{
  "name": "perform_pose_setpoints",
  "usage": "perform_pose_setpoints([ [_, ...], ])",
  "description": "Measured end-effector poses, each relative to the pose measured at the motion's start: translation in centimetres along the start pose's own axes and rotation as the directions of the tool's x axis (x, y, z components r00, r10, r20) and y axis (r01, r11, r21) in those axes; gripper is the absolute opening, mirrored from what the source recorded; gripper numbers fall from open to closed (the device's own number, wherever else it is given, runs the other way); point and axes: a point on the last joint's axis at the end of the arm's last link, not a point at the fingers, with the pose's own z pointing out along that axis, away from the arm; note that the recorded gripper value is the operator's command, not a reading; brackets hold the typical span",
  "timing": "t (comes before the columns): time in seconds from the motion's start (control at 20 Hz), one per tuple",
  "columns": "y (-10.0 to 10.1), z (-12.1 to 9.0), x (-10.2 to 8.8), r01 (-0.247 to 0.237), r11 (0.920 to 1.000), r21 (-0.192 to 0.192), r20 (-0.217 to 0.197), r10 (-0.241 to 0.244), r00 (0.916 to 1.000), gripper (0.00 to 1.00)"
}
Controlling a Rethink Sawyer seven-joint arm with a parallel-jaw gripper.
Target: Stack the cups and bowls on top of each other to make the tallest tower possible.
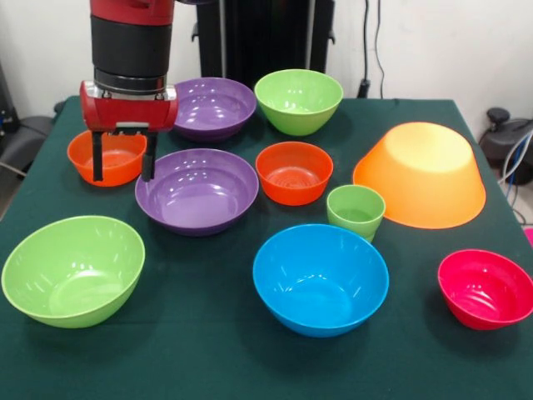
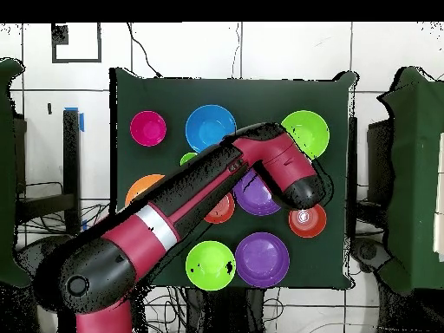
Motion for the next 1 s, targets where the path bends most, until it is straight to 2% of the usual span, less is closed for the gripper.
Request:
perform_pose_setpoints([
  [1.0, 0.6, 1.0, 0.4, -0.014, 0.9997, -0.023, 0.006, 0.014, 0.9999, 1.0],
])
